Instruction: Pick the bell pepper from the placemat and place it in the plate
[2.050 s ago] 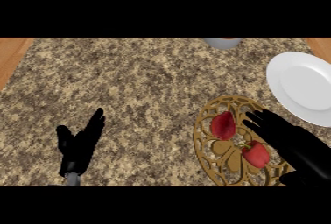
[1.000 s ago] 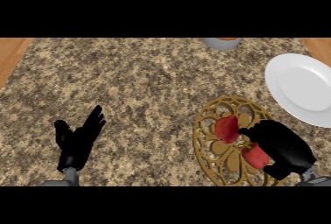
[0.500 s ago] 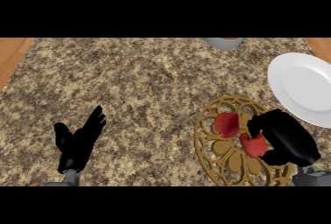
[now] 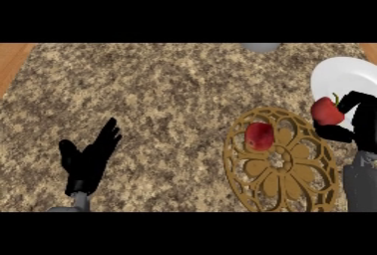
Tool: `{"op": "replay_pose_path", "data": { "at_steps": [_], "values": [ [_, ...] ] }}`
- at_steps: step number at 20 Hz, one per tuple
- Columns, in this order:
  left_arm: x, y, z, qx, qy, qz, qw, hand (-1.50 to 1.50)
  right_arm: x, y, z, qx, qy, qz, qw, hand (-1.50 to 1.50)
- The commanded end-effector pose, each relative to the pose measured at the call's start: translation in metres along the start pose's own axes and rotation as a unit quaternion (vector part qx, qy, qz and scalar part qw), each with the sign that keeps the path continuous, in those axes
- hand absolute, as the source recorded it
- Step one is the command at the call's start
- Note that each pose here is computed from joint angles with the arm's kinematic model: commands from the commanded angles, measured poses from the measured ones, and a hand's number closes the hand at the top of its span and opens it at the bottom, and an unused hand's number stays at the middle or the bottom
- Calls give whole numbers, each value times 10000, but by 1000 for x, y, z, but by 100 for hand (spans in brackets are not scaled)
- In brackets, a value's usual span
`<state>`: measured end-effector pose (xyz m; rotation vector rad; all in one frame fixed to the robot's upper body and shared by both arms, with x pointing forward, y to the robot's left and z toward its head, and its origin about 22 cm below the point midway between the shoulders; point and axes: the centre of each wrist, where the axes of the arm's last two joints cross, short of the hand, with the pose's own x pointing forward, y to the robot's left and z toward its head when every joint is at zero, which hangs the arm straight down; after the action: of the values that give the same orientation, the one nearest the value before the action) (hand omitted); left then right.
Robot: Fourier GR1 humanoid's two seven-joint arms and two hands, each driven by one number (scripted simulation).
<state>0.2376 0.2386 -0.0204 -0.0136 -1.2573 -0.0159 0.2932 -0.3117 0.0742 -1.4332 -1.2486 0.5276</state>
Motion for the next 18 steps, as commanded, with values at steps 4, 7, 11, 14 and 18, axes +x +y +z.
{"op": "replay_pose_path", "data": {
  "at_steps": [4,7,11,14,18],
  "values": [
    [7,-10,-4,-220,-75,-87,9997,0,3,-31,-41,-1779,2655,-608,9456,150],
    [8,-14,-5,-336,-92,-103,9993,0,2,-40,-56,-2450,3500,-746,9011,150],
    [7,-14,-7,-435,-61,-263,9987,0,6,-48,-72,-3279,4227,-933,8397,150],
    [4,-23,-6,-579,-13,-219,9981,0,2,-44,-82,-3767,4541,-844,8030,150],
    [14,-19,-12,-507,-23,-288,9983,0,-9,-34,-92,-4025,4815,-256,7781,150]
  ]
}}
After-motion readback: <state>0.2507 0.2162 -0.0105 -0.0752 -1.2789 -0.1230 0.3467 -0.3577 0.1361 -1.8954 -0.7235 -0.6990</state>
